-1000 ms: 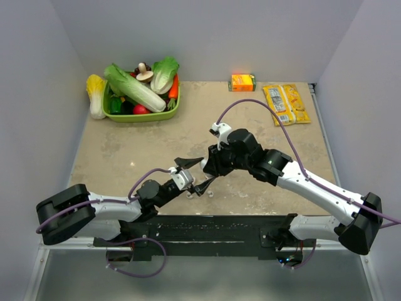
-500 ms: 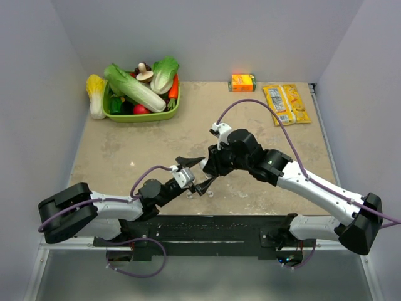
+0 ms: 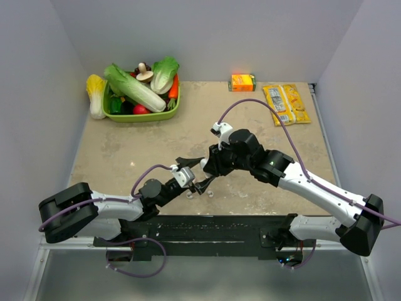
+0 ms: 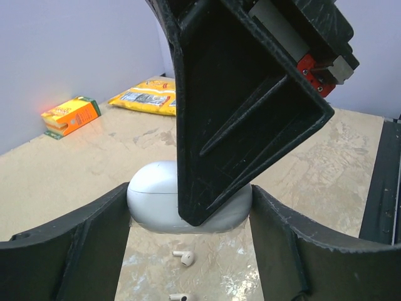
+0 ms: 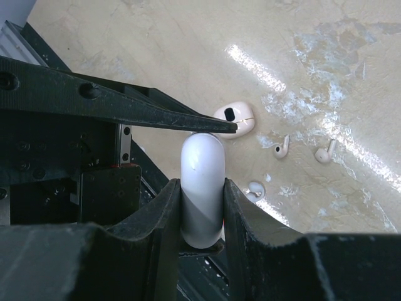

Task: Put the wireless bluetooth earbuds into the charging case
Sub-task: Open the charging case.

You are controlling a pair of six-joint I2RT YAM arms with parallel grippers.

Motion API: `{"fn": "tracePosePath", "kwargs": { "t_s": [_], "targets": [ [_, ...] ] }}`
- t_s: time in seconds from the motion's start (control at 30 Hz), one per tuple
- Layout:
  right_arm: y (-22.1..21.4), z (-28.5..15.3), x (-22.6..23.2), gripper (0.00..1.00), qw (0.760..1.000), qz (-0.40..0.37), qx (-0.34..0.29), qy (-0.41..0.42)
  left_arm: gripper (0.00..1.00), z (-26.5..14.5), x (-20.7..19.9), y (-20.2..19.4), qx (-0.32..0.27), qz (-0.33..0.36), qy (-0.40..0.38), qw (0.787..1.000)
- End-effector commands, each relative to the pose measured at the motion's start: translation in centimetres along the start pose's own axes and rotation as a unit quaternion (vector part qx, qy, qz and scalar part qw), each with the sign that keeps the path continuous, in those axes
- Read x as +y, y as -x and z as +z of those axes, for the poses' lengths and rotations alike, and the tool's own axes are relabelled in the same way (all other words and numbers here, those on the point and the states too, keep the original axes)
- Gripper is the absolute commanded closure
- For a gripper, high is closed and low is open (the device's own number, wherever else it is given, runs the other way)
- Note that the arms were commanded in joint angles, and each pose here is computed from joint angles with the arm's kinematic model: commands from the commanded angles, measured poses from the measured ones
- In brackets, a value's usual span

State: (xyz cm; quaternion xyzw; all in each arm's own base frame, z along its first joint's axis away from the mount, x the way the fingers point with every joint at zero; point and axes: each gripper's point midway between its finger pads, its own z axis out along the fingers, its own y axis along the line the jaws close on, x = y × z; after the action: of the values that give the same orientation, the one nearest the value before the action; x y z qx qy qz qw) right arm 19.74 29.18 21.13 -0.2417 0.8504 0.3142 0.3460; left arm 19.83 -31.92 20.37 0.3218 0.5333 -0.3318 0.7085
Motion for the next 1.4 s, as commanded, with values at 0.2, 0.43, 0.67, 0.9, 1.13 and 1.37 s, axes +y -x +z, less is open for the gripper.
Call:
{"fn": "tracePosePath", "kwargs": {
  "t_s": [0.2, 0.43, 0.67, 0.9, 1.13, 1.37],
  "targets": [
    [1.0, -0.3, 0.5, 1.0, 1.0, 0.001, -0.028, 0.011, 0.92, 0.6, -0.9, 3.6, -0.067, 0.003, -0.025, 0.997],
    [1.7, -0.9, 0.7, 0.51, 0.999, 0.012, -0.042, 0.011, 1.0, 0.5, -1.1, 3.5, -0.073, 0.004, -0.03, 0.997],
    [3.1, -1.5, 0.5, 0.33, 0.997, 0.028, -0.066, -0.007, 1.0, 0.1, -1.1, 3.8, -0.082, 0.006, -0.03, 0.996],
    [3.3, -2.4, -0.7, 0.31, 0.996, 0.015, -0.077, -0.041, 1.0, -0.4, -0.7, 4.0, -0.088, 0.009, -0.021, 0.996],
    [2.4, -2.0, -1.1, 0.34, 0.997, 0.009, -0.066, -0.043, 1.0, -0.5, -0.6, 4.3, -0.092, 0.011, -0.019, 0.995],
    [1.5, -1.2, -1.5, 0.34, 0.998, -0.005, -0.048, -0.044, 1.0, -0.6, -0.5, 4.5, -0.095, 0.012, -0.018, 0.995]
  ]
}}
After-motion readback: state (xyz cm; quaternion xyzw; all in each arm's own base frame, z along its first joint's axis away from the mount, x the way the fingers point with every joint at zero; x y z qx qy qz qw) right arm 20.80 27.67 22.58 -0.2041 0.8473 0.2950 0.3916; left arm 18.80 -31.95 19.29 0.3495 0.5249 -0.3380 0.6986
